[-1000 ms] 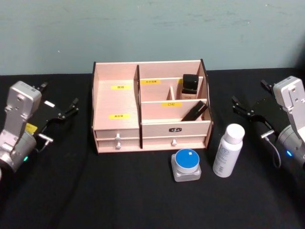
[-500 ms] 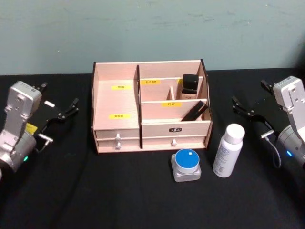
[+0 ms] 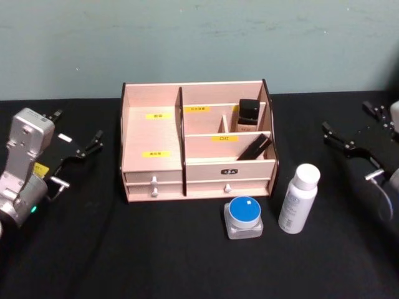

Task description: Pick up the facial cleanser and watermelon frost from the table and place them into the tiered storage box.

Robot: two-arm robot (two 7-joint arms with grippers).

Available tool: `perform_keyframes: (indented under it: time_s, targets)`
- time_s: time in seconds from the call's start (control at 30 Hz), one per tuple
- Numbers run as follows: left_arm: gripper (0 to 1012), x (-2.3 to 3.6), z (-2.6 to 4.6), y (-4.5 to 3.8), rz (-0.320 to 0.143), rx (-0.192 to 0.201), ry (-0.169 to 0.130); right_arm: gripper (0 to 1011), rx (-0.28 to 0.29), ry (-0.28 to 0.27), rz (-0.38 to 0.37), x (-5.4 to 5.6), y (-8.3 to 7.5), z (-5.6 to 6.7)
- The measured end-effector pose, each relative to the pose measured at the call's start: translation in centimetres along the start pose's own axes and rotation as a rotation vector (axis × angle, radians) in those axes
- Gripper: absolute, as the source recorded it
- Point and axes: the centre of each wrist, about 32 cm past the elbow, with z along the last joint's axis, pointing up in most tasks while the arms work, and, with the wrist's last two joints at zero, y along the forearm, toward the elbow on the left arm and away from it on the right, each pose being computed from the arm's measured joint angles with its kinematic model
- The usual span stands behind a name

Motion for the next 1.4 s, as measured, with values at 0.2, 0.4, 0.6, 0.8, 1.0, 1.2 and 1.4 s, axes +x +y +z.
perform_keyframes:
  time_s: [0.2, 0.4, 0.6, 0.8, 1.0, 1.2, 1.4]
  targets:
    - [1001, 0.0, 0.0, 0.0, 0.0, 0.0, 0.0, 1003, -0.001, 0.008, 0.029, 0.1, -2.5, 2.7]
    - [1001, 0.0, 0.0, 0.0, 0.0, 0.0, 0.0, 1002, 0.009, 0.019, 0.067, 0.1, -4.8, 4.9]
    - [1001, 0.0, 0.0, 0.0, 0.0, 0.0, 0.0, 1002, 0.013, 0.054, 0.112, 0.0, -6.7, 6.5]
    - [1001, 0.0, 0.0, 0.0, 0.0, 0.0, 0.0, 1003, 0.01, 0.097, 0.152, -0.3, -8.8, 7.4]
    - [1001, 0.0, 0.0, 0.0, 0.0, 0.0, 0.0, 1003, 0.002, 0.139, 0.18, -0.8, -10.7, 7.7]
    - [1001, 0.0, 0.0, 0.0, 0.0, 0.0, 0.0, 1003, -0.027, 0.17, 0.206, -1.5, -11.8, 7.4]
    - [1001, 0.0, 0.0, 0.0, 0.0, 0.0, 0.0, 1003, -0.078, 0.19, 0.233, -2.0, -12.3, 7.0]
